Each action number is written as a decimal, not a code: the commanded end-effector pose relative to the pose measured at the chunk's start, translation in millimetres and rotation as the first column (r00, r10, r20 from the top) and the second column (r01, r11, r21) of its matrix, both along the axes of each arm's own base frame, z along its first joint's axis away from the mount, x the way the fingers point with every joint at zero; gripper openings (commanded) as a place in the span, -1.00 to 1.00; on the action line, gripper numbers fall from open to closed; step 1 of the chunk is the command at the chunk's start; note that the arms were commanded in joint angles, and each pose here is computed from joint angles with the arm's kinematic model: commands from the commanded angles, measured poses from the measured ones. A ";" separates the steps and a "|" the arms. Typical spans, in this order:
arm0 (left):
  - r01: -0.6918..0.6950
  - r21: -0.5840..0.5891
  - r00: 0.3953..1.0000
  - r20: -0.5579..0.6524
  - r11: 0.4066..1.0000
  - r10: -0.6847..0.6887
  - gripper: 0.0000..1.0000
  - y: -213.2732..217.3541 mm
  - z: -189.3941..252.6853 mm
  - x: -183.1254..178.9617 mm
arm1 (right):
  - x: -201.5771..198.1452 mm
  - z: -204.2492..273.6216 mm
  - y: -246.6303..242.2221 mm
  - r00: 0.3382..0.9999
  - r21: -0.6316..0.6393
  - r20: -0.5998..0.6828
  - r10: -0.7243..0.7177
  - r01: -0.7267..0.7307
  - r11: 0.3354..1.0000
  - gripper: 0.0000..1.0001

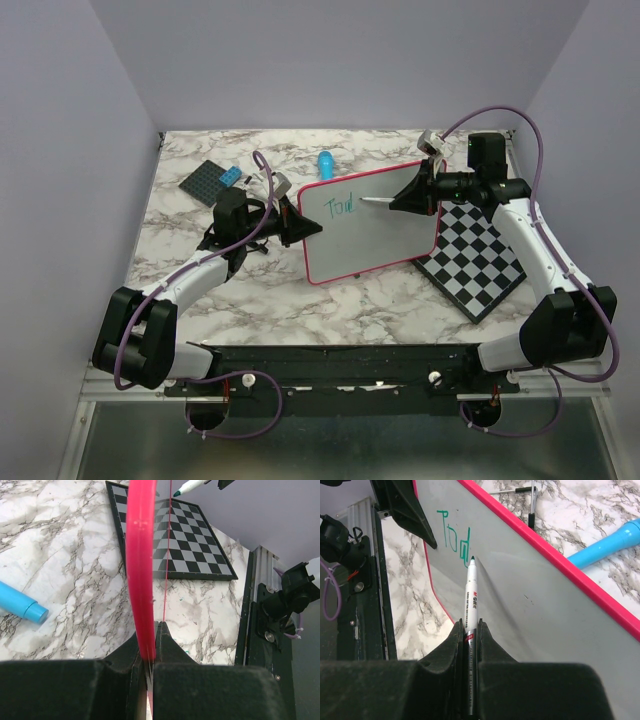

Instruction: Write a sentence on the whiteboard

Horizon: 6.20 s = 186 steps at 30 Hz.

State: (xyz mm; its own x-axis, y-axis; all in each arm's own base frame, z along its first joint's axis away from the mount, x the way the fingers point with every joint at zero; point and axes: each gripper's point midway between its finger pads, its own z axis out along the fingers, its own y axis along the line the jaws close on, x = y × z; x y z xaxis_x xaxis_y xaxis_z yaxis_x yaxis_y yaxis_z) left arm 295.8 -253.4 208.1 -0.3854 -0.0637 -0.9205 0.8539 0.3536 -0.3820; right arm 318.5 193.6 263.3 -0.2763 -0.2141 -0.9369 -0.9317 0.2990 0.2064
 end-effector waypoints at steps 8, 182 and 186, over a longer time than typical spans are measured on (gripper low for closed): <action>-0.055 0.089 0.998 0.012 0.994 0.054 -1.00 7.1 -23.1 9.5 | 5.0 7.6 -2.2 0.999 0.011 0.040 -0.002 0.001 1.000 -0.99; -0.041 0.110 0.999 0.006 0.993 0.041 -1.00 5.0 -29.1 7.5 | 24.4 5.9 -28.0 0.998 -0.005 -0.001 -0.065 0.065 0.998 -0.99; -0.041 0.110 0.999 0.007 0.993 0.041 -1.00 5.1 -28.8 7.3 | 21.7 -3.0 -27.6 0.998 -0.009 -0.023 -0.061 0.060 0.998 -0.99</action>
State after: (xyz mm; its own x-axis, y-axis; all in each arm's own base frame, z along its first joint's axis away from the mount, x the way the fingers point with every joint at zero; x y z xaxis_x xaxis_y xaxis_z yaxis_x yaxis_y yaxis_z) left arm 294.3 -254.8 203.7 -0.3881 -0.0423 -0.9207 0.8549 0.3566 -0.3767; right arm 335.4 168.9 265.6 -0.2945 -0.2042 -0.9336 -0.9129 0.3489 0.2117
